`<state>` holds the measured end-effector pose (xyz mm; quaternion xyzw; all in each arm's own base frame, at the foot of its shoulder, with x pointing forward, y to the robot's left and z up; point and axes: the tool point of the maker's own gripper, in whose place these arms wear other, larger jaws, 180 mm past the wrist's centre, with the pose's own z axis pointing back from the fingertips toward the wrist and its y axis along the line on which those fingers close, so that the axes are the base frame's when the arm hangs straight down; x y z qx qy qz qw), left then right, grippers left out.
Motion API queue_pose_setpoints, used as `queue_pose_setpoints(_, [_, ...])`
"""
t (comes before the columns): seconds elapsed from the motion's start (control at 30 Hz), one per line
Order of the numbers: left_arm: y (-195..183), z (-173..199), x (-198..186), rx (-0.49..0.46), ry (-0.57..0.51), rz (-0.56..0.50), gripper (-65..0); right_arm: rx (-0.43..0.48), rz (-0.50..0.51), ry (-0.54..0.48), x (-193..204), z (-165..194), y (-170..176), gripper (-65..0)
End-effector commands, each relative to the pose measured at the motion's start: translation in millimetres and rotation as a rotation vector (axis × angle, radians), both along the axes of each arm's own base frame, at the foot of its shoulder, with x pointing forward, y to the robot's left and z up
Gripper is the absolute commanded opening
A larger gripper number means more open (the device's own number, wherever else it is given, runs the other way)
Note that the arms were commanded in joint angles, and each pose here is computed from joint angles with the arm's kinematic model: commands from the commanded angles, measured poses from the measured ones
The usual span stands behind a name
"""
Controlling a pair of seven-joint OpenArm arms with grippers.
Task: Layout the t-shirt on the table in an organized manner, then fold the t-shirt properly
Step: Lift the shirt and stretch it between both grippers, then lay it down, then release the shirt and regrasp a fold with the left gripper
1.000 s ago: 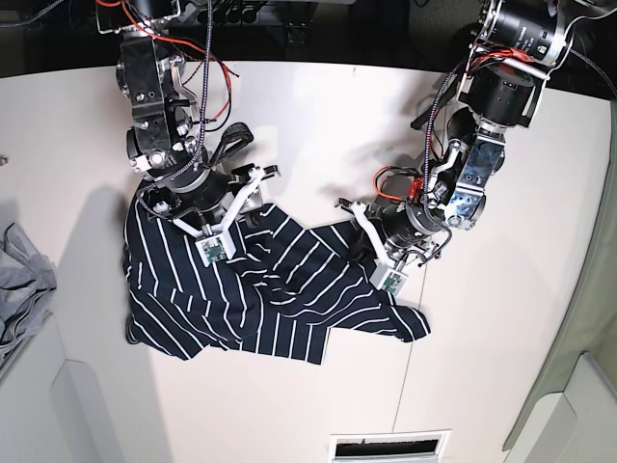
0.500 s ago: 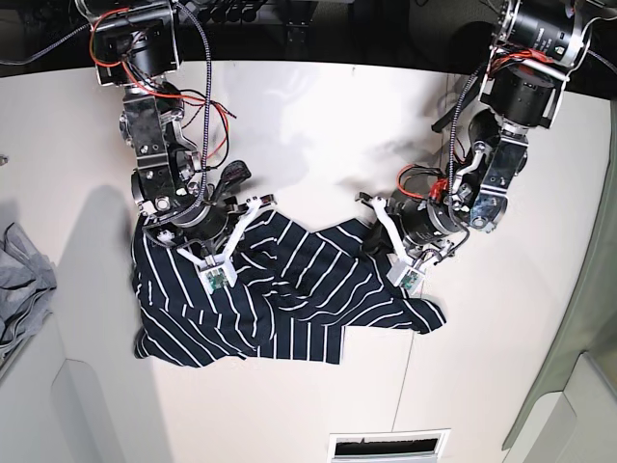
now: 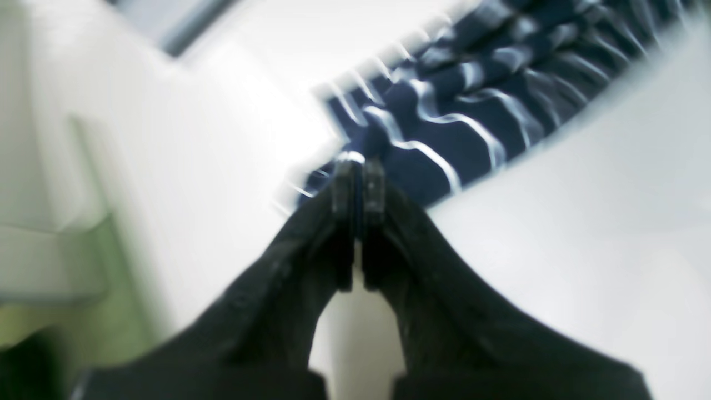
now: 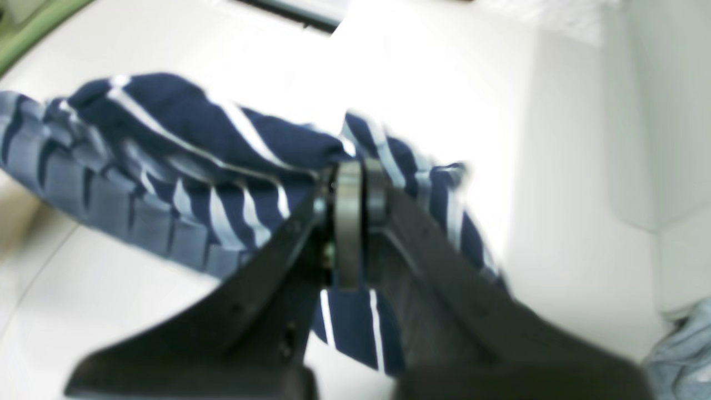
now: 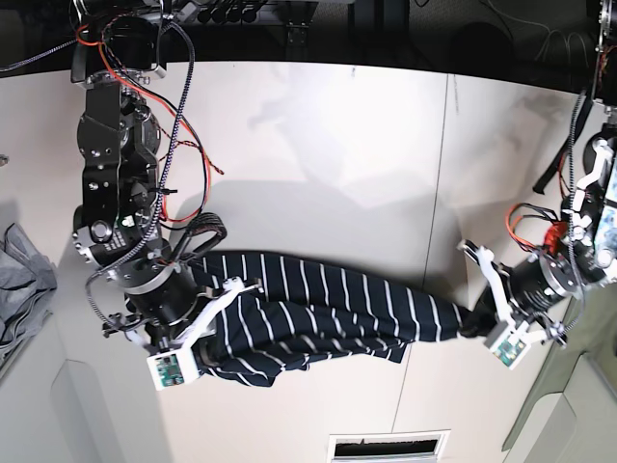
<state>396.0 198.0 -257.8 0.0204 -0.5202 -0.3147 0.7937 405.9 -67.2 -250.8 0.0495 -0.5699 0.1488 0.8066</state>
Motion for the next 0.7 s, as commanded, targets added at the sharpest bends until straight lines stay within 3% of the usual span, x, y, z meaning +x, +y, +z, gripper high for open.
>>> queue_pose_setpoints(0.0, [19,38,11,0.026,-0.099,0.040,-65.0,0.021,-0.021,-0.089,8,29,-7,-65.0])
queue_pose_setpoints(0.13, [53,98,10,0.056,-0.222,0.088,-65.0,0.068,-0.097,-0.103,10,37,-40,-65.0])
queue_pose_setpoints(0.33, [45,141,-1,0.069,-0.300,0.054,-65.0,0.077,-0.132,-0.096,8,36,-70,-65.0])
queue_pose_setpoints(0.43, [44,128,-6,0.073,-0.255,0.055,-65.0,0.066,-0.160,-0.060,5,25,-82,-65.0])
queue_pose_setpoints(0.57, [43,83,-21,0.069,-0.124,0.065,-65.0,0.051,-0.221,0.048,3,-14,-102,-65.0])
queue_pose_setpoints(0.63, [28,53,-37,0.042,-0.036,0.000,-65.0,0.061,-0.255,0.130,1,-42,-110,-65.0])
queue_pose_setpoints(0.67, [20,37,-48,0.023,0.010,-0.033,-65.0,0.065,-0.267,0.174,-2,-57,-114,-60.2])
